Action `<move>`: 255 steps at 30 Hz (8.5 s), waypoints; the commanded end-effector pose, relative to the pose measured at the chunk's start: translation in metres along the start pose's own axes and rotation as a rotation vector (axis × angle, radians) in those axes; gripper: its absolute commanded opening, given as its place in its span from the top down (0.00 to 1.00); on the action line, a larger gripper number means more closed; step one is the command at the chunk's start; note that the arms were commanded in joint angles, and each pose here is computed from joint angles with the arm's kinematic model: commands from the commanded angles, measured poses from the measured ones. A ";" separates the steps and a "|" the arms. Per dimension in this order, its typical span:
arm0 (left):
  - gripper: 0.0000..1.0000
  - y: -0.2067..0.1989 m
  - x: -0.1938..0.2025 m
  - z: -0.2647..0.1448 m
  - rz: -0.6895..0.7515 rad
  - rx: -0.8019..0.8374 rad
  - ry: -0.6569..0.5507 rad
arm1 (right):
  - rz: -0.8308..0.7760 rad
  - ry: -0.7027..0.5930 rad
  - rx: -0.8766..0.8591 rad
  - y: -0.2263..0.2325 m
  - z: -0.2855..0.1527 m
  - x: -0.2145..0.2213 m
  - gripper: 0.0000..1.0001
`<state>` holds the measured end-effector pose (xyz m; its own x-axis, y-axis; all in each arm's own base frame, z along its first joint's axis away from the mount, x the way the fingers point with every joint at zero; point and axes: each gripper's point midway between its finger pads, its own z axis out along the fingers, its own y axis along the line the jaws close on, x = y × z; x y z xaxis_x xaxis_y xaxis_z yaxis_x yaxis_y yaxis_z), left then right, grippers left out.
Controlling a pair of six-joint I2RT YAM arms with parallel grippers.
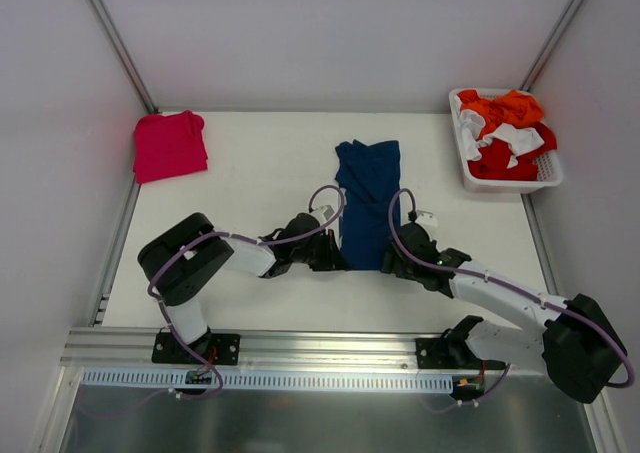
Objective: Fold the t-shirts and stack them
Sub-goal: Grab one side of the 2/3 rectangular tshirt with both arms, then fold the long partially folded tshirt into a neat square
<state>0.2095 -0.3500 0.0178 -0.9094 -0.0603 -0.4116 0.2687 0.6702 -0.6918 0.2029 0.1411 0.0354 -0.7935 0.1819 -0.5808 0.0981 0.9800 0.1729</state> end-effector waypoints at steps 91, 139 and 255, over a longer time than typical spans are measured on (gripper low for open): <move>1.00 -0.010 0.005 -0.069 0.121 -0.138 -0.074 | -0.071 -0.042 0.127 -0.011 -0.043 0.009 0.99; 1.00 -0.022 -0.197 -0.027 0.294 -0.343 -0.321 | -0.211 -0.230 0.256 0.054 0.004 -0.156 0.99; 0.21 0.022 -0.013 -0.079 0.240 -0.597 -0.195 | -0.303 -0.007 0.123 0.070 -0.029 -0.011 0.91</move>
<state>0.2054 -0.2889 0.0281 -0.8571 -0.0007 -0.5152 0.1563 0.9525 -0.2613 0.1872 0.2030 0.0336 -0.8780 -0.1396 -0.4578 -0.1086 0.9897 -0.0933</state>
